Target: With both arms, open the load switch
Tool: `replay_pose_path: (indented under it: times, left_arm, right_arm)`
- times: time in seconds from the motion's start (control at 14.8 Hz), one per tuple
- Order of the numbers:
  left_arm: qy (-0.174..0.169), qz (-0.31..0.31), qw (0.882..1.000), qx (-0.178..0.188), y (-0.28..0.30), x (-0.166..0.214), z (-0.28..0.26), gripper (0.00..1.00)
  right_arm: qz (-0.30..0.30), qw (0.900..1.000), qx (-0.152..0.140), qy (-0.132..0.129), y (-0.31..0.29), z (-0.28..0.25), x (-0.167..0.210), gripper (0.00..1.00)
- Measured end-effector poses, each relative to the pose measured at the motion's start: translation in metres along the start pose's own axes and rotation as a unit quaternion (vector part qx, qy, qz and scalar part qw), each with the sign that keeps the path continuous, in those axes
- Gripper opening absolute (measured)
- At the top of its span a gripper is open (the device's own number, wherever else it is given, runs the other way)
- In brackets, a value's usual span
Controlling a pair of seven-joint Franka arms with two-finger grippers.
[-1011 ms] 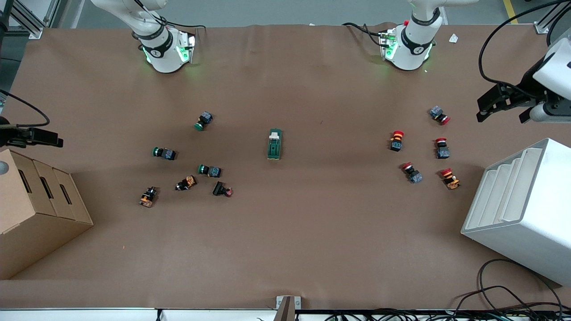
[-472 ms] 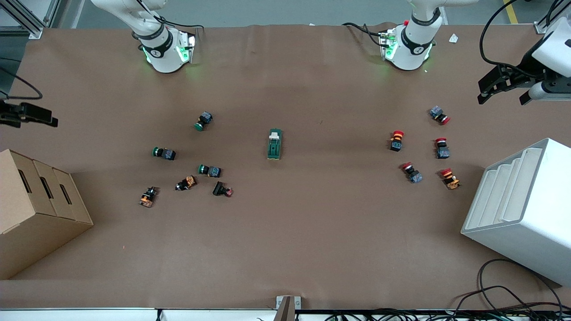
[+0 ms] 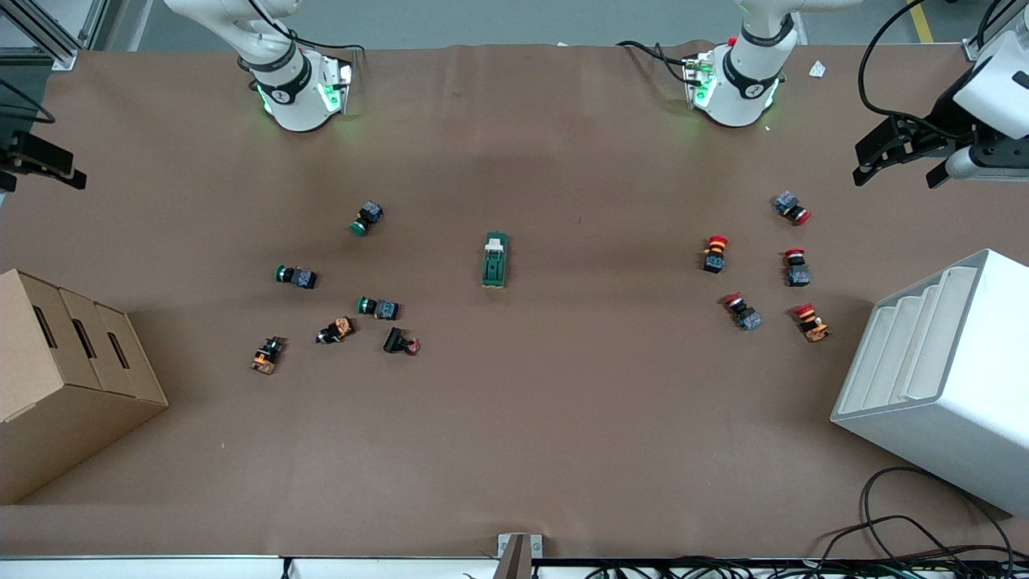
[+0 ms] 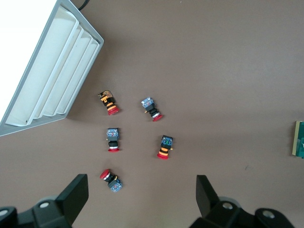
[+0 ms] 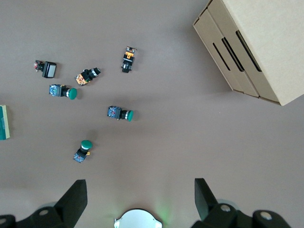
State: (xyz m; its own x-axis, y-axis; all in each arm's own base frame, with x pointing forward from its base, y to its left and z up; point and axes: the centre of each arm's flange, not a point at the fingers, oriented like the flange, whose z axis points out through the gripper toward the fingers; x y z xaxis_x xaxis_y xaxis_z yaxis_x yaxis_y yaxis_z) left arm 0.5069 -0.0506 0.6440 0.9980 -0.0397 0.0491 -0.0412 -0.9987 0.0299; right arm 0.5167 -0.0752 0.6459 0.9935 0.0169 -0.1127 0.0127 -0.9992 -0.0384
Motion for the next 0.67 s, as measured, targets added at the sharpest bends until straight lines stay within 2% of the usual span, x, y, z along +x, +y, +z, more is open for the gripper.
replay_pose_path:
  times: [0.34,0.67]
  left_arm:
    - [0.000,0.005,1.000,0.000,0.001,0.003,-0.004,1.00]
    - [-0.003,0.008,1.000,-0.001,0.004,0.012,-0.001,1.00]
  right_arm:
    - [-0.010,1.000,-0.007,0.005,-0.010,-0.016,-0.017,1.00]
    - [-0.012,1.000,-0.008,0.003,-0.012,-0.014,-0.018,1.00]
